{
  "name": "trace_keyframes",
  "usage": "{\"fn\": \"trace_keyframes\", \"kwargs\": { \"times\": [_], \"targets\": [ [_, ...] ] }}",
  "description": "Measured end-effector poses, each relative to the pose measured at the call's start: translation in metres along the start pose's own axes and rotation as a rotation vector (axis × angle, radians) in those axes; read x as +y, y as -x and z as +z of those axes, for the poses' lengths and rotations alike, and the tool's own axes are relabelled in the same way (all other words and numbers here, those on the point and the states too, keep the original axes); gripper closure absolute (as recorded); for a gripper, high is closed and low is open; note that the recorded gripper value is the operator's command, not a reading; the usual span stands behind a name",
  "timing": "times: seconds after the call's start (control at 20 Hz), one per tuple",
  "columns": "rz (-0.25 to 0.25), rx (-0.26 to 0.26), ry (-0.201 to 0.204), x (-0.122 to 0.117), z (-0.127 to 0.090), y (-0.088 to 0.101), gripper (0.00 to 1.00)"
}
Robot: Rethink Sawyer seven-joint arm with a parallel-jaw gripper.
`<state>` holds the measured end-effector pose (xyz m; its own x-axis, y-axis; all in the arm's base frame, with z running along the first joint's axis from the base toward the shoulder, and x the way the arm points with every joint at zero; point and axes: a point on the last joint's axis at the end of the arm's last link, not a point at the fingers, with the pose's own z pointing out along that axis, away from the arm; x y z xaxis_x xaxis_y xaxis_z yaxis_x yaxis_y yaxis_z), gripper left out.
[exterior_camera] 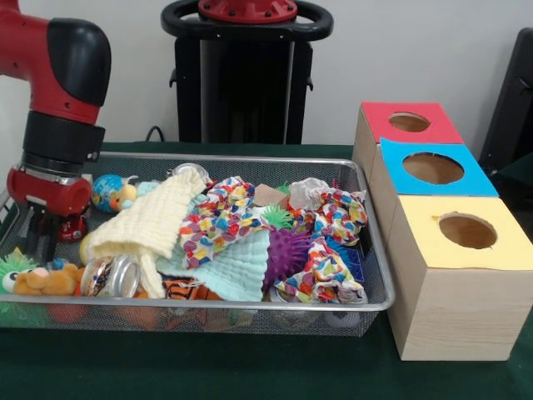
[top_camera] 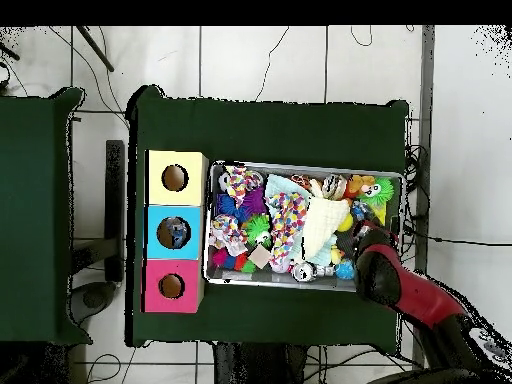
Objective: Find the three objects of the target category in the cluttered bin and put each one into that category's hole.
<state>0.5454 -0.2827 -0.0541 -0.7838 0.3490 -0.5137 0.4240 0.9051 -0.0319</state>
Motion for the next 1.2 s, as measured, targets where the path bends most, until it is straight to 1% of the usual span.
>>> {"fn": "trace_keyframes", "kwargs": {
  "times": [0.15, 0.2, 0.3, 0.35, 0.5, 0.65, 0.75, 0.9, 1.2],
  "targets": [
    [-0.015, 0.001, -0.004, 0.003, -0.007, 0.001, 1.0],
    [-0.03, 0.003, -0.008, 0.007, -0.017, 0.003, 1.0],
    [-0.037, 0.004, -0.009, 0.009, -0.022, 0.005, 1.0],
    [-0.05, 0.007, -0.012, 0.013, -0.034, 0.009, 1.0],
    [-0.069, 0.013, -0.017, 0.018, -0.053, 0.017, 1.0],
    [-0.082, 0.014, -0.024, 0.021, -0.068, 0.024, 1.0],
    [-0.095, 0.013, -0.033, 0.024, -0.085, 0.032, 1.0],
    [-0.103, 0.008, -0.043, 0.025, -0.1, 0.039, 1.0],
    [-0.11, -0.008, -0.065, 0.023, -0.119, 0.047, 1.0]
  ]
}}
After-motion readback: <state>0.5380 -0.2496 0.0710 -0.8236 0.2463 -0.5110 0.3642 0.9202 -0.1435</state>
